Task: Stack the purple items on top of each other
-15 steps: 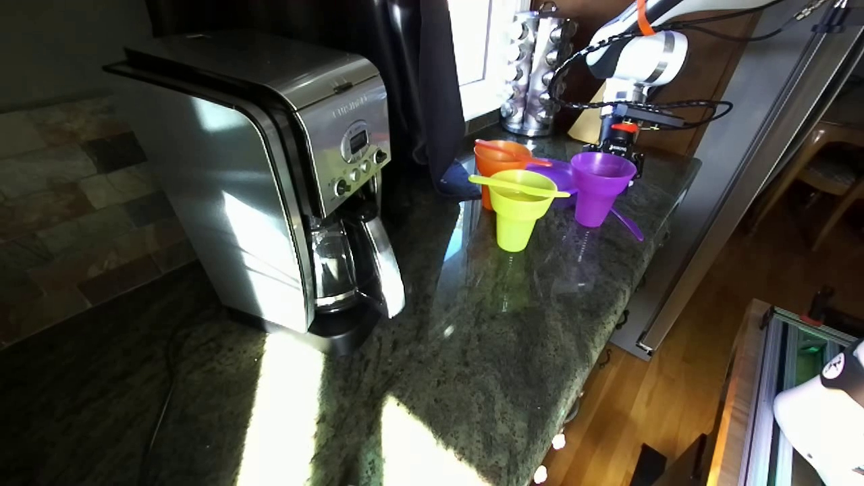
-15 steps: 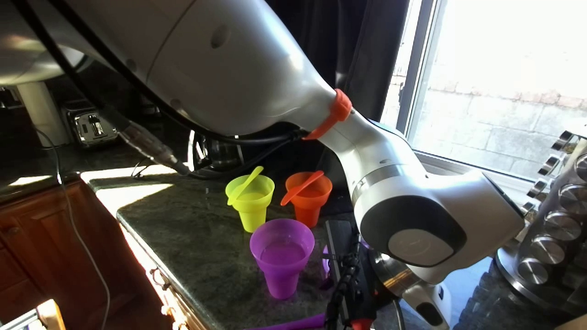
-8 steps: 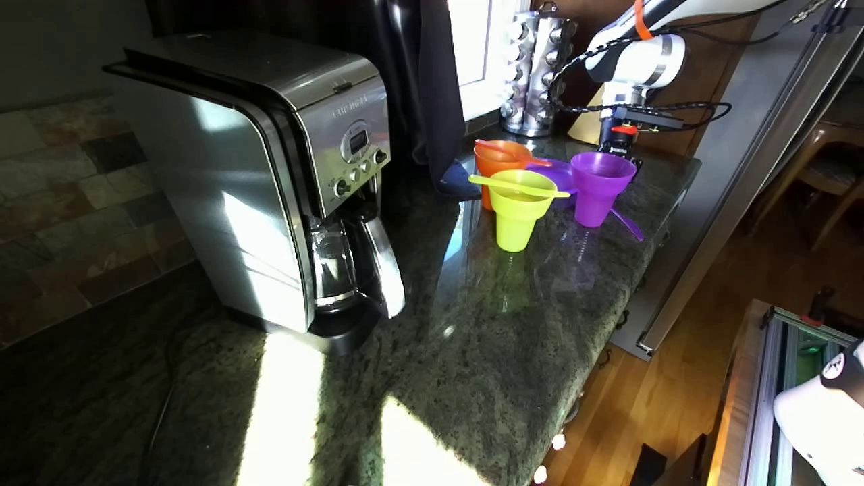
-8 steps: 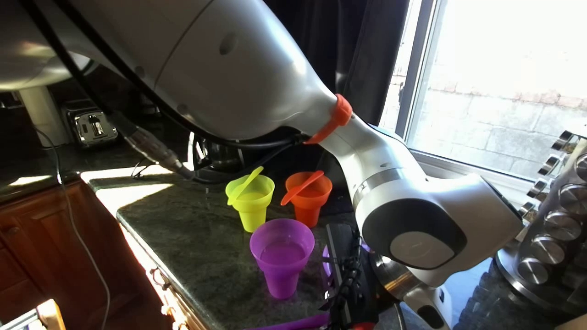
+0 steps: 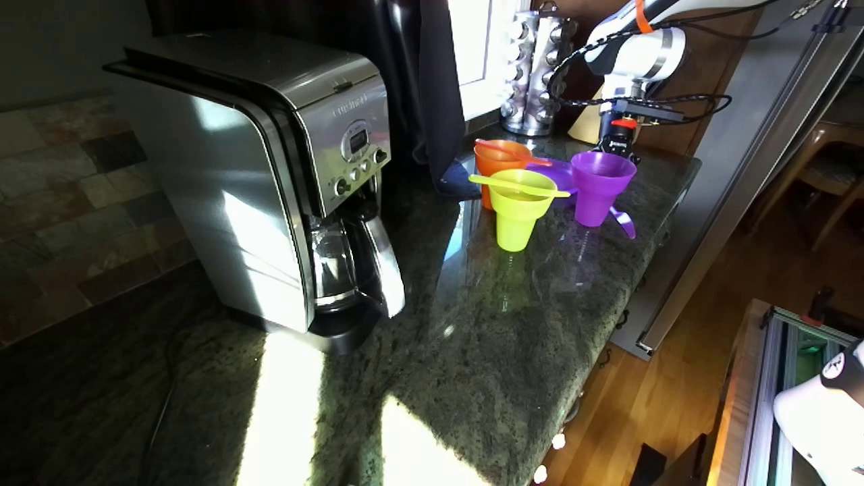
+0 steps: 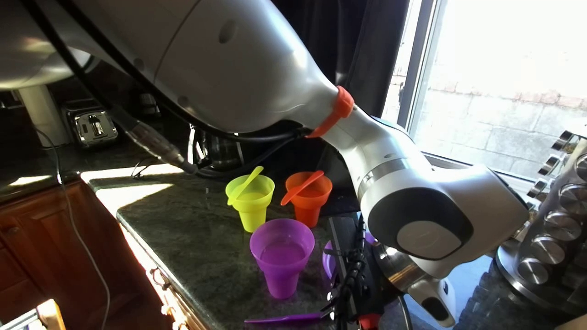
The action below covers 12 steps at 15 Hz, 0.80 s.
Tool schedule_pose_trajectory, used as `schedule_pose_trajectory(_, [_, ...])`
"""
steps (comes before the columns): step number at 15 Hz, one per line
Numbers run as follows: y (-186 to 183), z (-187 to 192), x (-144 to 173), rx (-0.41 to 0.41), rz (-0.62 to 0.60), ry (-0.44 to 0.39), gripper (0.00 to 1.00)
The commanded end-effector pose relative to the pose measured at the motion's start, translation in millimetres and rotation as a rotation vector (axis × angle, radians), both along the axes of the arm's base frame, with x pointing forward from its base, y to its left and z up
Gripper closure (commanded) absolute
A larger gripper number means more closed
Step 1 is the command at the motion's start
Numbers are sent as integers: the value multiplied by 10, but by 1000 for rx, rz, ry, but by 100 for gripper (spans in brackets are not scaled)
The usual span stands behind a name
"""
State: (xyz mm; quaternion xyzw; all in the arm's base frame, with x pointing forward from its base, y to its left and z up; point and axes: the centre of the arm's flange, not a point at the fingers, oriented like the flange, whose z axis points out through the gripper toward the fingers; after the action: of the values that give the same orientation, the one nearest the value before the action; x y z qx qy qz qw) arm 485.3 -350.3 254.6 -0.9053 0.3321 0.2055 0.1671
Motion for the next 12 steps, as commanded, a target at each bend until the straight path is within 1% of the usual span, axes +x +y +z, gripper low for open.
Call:
schedule_pose_trajectory(1, [-74,-38,-10,7,7,12,98])
schedule_pose_trajectory(2, [-77,-57,-14,4,9,17,100])
schedule_pose_trajectory(6, [-53,-116,-36,0,28,24,99])
schedule_pose_trajectory(7, [-44,-99,-44,1,32,12,74])
schedule_pose_trajectory(8, [-38,-81,-46,0,34,6,74])
schedule_pose_trajectory(9, [-34,-64,-46,2,37,-1,71])
schedule_pose_trajectory(12, [2,-36,-36,5,50,-13,47])
